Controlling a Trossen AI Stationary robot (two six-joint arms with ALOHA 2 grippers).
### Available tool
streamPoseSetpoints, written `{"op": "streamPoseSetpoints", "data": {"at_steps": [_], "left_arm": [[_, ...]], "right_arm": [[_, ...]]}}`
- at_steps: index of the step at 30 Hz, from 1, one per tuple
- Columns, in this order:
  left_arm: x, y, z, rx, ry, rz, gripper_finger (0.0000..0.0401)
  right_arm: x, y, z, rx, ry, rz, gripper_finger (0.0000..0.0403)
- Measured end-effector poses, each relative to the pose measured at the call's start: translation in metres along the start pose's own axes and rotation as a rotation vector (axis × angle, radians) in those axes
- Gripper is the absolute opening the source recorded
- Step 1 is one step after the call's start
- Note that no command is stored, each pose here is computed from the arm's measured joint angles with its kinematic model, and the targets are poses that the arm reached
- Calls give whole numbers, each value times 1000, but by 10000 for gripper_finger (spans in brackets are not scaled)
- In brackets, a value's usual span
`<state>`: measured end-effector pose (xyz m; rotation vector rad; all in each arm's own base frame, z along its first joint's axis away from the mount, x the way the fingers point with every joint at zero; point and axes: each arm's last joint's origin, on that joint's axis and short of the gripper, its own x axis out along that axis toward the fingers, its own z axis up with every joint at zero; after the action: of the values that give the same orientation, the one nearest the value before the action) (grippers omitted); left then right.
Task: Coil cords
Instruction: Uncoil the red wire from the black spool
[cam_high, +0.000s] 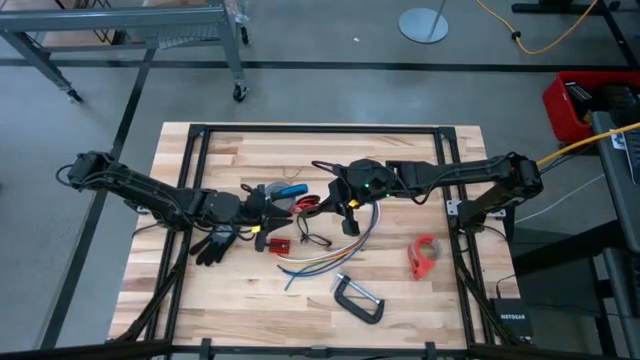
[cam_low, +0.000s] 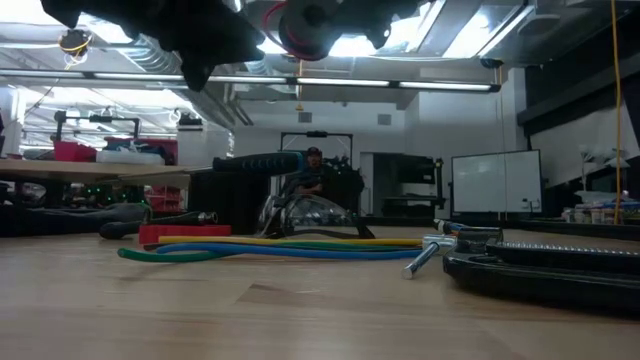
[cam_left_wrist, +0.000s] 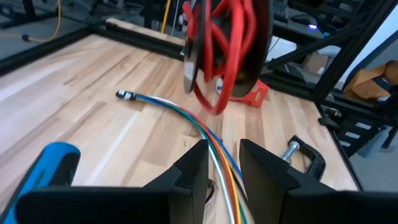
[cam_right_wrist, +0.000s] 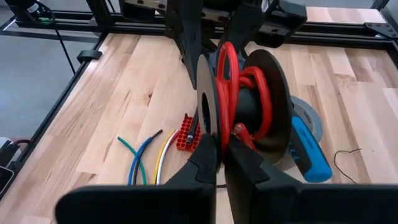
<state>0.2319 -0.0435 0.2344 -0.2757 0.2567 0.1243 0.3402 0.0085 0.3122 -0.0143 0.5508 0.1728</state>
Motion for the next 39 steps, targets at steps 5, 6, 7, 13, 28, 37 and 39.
{"op": "streamPoseSetpoints", "data": {"at_steps": [5, 6, 7, 13, 28, 37, 39], "left_arm": [[0, 0, 1, 7, -8, -3, 84], [0, -1, 1, 9, -15, -5, 84], [0, -1, 2, 11, -25, -9, 84], [0, -3, 9, 56, -86, -27, 84], [0, -1, 4, 40, -45, -15, 84], [0, -2, 5, 38, -49, -16, 84], [0, -2, 7, 48, -69, -20, 84]], "right_arm": [[0, 0, 0, 0, -4, 0, 15], [0, 0, 1, 1, -5, 0, 15], [0, 0, 1, 5, -9, 0, 15], [0, 0, 2, 21, -15, 0, 15], [0, 0, 1, 27, -15, 0, 15], [0, 0, 1, 28, -14, 1, 15], [0, 0, 1, 28, -14, 1, 15]]}}
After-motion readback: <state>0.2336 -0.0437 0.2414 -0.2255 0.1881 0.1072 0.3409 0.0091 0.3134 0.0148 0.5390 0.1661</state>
